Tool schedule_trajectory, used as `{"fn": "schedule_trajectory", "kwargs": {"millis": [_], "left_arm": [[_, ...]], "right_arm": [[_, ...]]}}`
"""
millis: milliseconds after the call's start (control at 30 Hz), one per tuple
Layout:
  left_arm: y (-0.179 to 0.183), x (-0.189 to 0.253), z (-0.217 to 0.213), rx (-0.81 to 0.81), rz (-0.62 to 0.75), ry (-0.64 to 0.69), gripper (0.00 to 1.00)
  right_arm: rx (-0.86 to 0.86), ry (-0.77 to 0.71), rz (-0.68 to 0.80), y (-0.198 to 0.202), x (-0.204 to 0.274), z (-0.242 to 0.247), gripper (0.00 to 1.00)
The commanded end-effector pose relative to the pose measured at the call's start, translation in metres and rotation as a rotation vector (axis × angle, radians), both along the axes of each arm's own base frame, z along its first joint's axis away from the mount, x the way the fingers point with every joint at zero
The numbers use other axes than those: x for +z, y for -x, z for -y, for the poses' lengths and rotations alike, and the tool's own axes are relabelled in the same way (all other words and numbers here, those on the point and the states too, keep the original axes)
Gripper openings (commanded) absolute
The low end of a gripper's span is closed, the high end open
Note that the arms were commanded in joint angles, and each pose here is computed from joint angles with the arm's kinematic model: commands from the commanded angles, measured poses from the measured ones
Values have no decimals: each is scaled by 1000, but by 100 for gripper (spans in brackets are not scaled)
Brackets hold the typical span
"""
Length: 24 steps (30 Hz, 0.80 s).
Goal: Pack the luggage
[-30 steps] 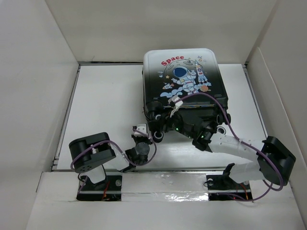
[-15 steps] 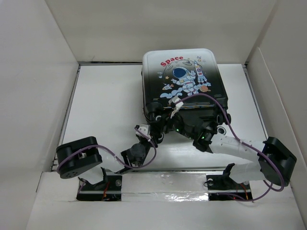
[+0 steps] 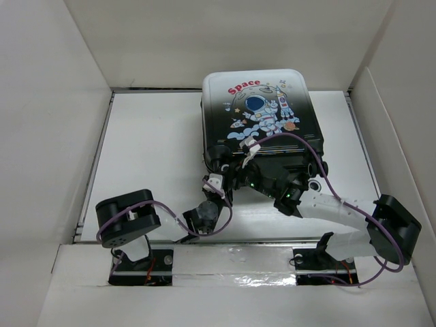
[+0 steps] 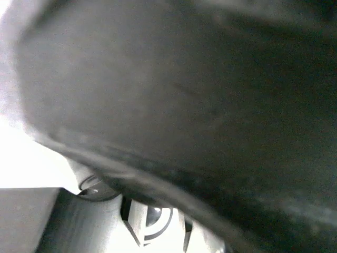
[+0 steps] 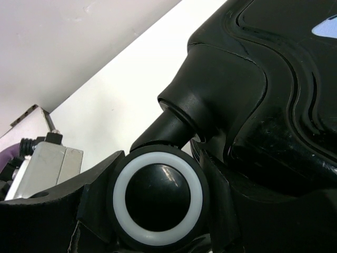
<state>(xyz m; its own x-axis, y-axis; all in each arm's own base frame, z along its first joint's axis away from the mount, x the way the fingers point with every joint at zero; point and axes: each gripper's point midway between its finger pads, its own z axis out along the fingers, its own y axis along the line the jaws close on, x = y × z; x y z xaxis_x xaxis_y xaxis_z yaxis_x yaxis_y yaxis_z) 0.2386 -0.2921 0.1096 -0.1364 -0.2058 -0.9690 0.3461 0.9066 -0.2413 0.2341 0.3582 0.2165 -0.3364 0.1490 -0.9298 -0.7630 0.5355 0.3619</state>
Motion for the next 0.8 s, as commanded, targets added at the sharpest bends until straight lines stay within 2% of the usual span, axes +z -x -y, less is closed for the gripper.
{"fn": "schedule_trajectory", "kwargs": {"millis": [0, 133, 233, 400, 500, 600, 733, 767], "left_arm": [[-14, 101, -8, 121, 191, 430, 19], [-20, 111, -21, 209, 204, 478, 6], [-19, 126, -35, 251, 250, 513, 0], [-15, 147, -46, 250, 295, 525, 0], [-13, 142, -55, 266, 294, 493, 0], [-11, 127, -67, 287, 274, 444, 0], [-13, 98, -106, 364, 228, 386, 0], [-11, 96, -110, 361, 217, 405, 0]], "right_arm": [[203, -146, 82, 42, 58, -26, 7], [220, -146, 73, 48, 54, -28, 6], [225, -153, 62, 50, 52, -26, 6], [234, -151, 39, 52, 41, -27, 6], [216, -152, 37, 50, 39, -24, 6], [197, -146, 44, 48, 40, -21, 6], [166, -141, 52, 46, 41, -14, 6], [159, -140, 54, 46, 41, -12, 6]]}}
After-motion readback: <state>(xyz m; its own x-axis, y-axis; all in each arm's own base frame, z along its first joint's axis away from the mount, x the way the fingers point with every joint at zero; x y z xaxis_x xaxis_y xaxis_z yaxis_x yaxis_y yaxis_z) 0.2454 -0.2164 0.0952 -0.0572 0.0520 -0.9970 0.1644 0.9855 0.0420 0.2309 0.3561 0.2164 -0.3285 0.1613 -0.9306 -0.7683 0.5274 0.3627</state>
